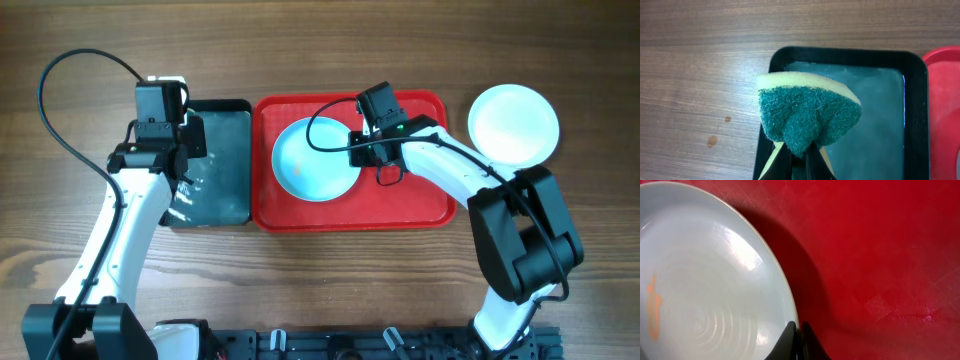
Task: Clean dirty plates on tray and stack at the side
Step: 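Lift the wet sponge out of the black tray with the left gripper, then move the sponge right onto the light-blue plate with the left gripper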
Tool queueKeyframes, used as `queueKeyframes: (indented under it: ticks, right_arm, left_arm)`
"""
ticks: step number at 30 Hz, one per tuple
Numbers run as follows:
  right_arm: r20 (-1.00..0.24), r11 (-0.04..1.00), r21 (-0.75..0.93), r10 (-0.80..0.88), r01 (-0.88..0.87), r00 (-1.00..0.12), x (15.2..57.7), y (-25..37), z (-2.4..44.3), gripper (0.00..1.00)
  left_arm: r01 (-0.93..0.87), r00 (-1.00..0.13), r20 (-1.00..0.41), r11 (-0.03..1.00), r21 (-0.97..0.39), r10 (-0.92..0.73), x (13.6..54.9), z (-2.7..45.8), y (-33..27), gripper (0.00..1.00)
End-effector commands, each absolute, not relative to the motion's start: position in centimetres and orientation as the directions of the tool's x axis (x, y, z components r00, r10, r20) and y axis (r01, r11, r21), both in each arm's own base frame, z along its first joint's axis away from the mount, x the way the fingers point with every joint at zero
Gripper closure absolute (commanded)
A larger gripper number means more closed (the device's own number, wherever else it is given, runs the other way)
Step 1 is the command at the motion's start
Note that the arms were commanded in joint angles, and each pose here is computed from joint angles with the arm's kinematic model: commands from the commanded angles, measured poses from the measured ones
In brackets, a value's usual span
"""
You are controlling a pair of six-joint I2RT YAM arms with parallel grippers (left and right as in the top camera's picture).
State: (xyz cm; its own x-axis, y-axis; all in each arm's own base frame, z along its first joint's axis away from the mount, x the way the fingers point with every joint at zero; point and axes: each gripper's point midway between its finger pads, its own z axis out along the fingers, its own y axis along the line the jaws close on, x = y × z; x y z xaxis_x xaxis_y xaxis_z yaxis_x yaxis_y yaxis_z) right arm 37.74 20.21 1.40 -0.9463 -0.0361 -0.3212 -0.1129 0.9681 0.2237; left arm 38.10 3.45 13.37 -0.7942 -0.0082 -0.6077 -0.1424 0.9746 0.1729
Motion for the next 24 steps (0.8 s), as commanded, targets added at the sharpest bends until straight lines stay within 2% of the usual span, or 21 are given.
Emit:
queueKeyframes:
  ticks: [1, 4, 6, 9, 13, 19, 24]
  right_arm:
    - [-0.318, 0.962, 0.24, -0.045, -0.126, -0.947, 37.8, 20.9, 1.3, 0.96]
    - [-0.318, 0.961, 0.245, -0.045, -0.128, -0.947, 37.8, 21.0, 1.3, 0.96]
    - [-0.318, 0.961, 0.245, -0.046, -0.129, -0.947, 37.8, 21.0, 1.3, 0.96]
    - [-0.318, 0.961, 0.245, -0.045, -0.129, -0.947, 37.8, 21.0, 1.3, 0.96]
    - [-0.318, 0.961, 0.245, -0.045, -0.129, -0.947, 37.8, 21.0, 1.3, 0.96]
    - [-0.32, 0.961, 0.246, -0.045, -0.129, -0.946, 37.9, 21.0, 1.4, 0.96]
    - [-0.32, 0.961, 0.246, -0.045, -0.129, -0.946, 37.9, 21.0, 1.4, 0.96]
  left_arm:
    - [-0.221, -0.709, -0.702, 0.965, 0.14, -0.06, 39.7, 16.1, 3.8, 0.96]
    - [-0.255, -0.563, -0.821, 0.965, 0.063, -0.095, 41.1, 21.1, 3.3, 0.96]
    - [-0.219, -0.536, -0.84, 0.975, 0.034, -0.091, 41.2, 22.1, 1.6, 0.96]
    - [-0.092, -0.595, -0.792, 0.991, -0.099, -0.135, 40.7, 20.5, -4.4, 0.96]
    - [-0.009, -0.726, -0.662, 0.966, -0.259, -0.185, 39.7, 15.9, -11.4, 0.96]
    - [0.033, -0.848, -0.523, 0.976, -0.215, -0.087, 38.3, 8.3, -15.9, 0.96]
    - [0.025, -0.849, -0.524, 0.986, -0.163, -0.065, 38.0, 7.0, -17.0, 0.96]
